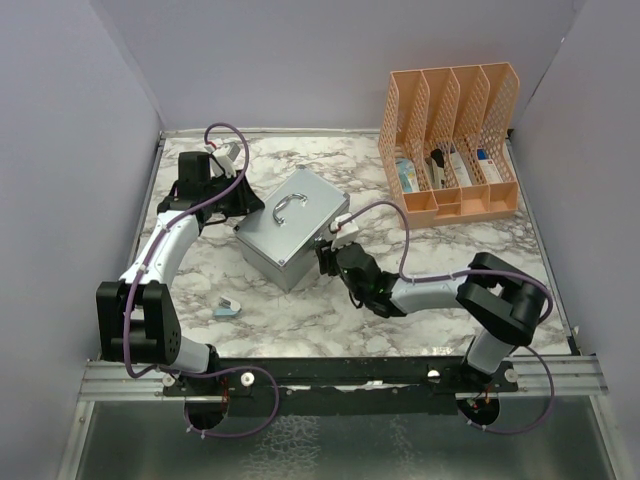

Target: Organize the medicine kit

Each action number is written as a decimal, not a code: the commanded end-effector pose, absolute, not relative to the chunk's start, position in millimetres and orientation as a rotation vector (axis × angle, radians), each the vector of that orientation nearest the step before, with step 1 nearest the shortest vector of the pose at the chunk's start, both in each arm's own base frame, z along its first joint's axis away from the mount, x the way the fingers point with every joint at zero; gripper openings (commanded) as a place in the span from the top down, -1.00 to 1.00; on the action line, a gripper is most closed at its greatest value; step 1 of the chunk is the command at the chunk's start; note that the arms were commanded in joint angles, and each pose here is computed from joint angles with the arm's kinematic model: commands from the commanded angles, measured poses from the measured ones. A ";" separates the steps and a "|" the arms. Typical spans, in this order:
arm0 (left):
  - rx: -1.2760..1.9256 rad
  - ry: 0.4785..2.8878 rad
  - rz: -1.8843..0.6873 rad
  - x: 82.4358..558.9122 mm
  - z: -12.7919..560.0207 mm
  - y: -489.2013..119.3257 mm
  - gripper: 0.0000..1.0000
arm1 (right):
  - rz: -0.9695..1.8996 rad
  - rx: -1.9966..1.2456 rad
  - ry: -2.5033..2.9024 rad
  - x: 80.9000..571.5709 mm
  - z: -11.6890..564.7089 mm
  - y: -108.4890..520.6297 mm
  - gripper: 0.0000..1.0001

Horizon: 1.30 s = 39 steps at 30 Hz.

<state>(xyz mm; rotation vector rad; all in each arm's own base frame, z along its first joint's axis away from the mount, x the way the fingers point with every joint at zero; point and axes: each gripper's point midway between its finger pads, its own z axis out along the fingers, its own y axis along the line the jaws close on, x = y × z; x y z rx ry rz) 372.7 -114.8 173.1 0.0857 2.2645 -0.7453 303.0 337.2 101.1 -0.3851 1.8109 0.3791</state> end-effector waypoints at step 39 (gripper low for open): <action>0.025 2.480 -0.724 344.2 115.6 -108.8 0.49 | 0.304 -0.333 1.744 307.6 117.7 324.1 0.35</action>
